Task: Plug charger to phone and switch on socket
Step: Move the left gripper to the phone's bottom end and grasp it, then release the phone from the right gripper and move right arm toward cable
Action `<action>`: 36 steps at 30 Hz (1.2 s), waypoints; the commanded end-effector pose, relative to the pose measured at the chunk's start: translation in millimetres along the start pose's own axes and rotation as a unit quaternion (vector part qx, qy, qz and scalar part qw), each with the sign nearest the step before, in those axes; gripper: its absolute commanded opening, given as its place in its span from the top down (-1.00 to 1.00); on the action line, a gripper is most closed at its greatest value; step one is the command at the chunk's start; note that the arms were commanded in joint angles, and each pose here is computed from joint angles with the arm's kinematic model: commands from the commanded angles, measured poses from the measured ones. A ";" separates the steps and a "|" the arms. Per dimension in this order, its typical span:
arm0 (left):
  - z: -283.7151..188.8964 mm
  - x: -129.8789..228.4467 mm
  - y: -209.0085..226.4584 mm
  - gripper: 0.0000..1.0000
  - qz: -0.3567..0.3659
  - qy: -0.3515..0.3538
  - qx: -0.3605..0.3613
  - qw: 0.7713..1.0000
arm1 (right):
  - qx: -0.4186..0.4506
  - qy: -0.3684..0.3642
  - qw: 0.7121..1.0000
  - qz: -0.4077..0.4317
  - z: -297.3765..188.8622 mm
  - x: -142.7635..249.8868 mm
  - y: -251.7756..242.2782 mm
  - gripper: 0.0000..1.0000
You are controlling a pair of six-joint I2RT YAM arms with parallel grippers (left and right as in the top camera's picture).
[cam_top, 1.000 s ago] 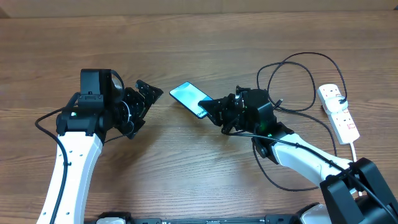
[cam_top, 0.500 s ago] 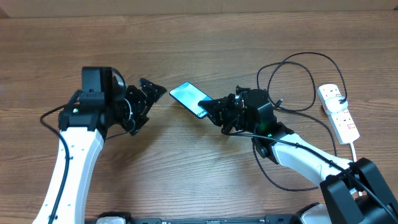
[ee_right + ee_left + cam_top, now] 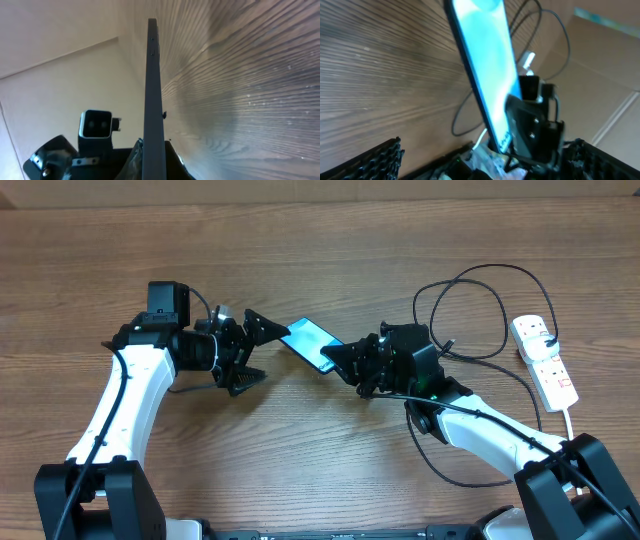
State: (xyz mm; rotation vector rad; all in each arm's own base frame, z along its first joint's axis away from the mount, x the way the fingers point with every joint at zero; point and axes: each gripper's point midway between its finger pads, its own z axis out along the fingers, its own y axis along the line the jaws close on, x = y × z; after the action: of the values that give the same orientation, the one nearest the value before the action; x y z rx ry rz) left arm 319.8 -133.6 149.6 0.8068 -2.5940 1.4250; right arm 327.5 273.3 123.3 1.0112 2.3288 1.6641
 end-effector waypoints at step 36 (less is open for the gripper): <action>8.4 -27.7 -30.1 0.13 -0.111 -0.055 0.037 0.992 | -0.086 0.069 0.982 0.155 15.2 67.1 52.0 0.92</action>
State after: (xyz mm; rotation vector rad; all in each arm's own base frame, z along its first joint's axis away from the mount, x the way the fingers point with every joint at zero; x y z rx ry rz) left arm 358.7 -136.4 159.6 1.1759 -2.4440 1.4606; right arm 309.6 323.9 166.4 1.2923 2.1603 1.9865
